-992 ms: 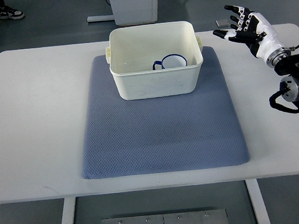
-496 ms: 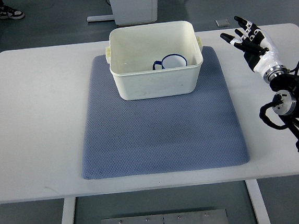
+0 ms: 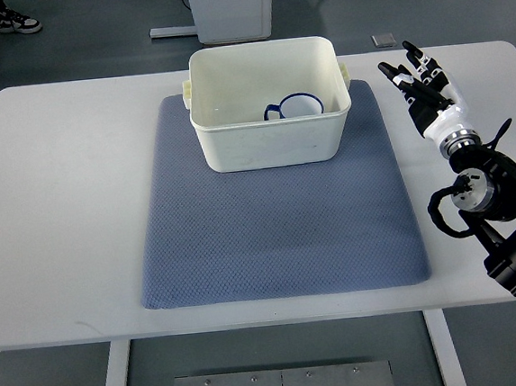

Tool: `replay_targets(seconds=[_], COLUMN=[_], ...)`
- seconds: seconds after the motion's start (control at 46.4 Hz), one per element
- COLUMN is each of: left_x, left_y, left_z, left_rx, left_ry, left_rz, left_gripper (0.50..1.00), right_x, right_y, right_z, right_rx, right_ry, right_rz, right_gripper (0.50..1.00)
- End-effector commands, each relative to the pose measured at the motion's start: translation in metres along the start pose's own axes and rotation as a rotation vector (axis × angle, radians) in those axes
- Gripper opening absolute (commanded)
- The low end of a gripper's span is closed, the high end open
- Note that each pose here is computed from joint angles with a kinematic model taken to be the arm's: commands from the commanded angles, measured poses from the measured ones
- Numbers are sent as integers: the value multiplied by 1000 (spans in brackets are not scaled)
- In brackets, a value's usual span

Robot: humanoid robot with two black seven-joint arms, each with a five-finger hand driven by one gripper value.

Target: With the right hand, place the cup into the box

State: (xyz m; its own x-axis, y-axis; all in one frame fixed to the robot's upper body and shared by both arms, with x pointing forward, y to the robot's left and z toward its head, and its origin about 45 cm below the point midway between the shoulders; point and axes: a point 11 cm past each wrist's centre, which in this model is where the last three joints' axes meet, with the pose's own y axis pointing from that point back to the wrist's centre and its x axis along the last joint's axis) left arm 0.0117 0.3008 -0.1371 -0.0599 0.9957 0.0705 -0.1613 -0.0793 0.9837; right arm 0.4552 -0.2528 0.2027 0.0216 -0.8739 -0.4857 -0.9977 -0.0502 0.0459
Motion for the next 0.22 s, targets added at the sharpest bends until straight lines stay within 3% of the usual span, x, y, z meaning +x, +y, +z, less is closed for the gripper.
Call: replay_targets(seconds=[0.0,0.194], left_x=[0,0], left_y=[0,0], left_z=[0,1], left_rx=[-1,-1], left_ry=[-1,0], left_rz=[0,0], left_gripper=[1000,1000], right_x=[3,3], right_y=[2,3], right_z=[2,6], right_rx=[-1,-22], right_ry=[-14,-64], right_rz=[9,12], right_gripper=[1000,1000])
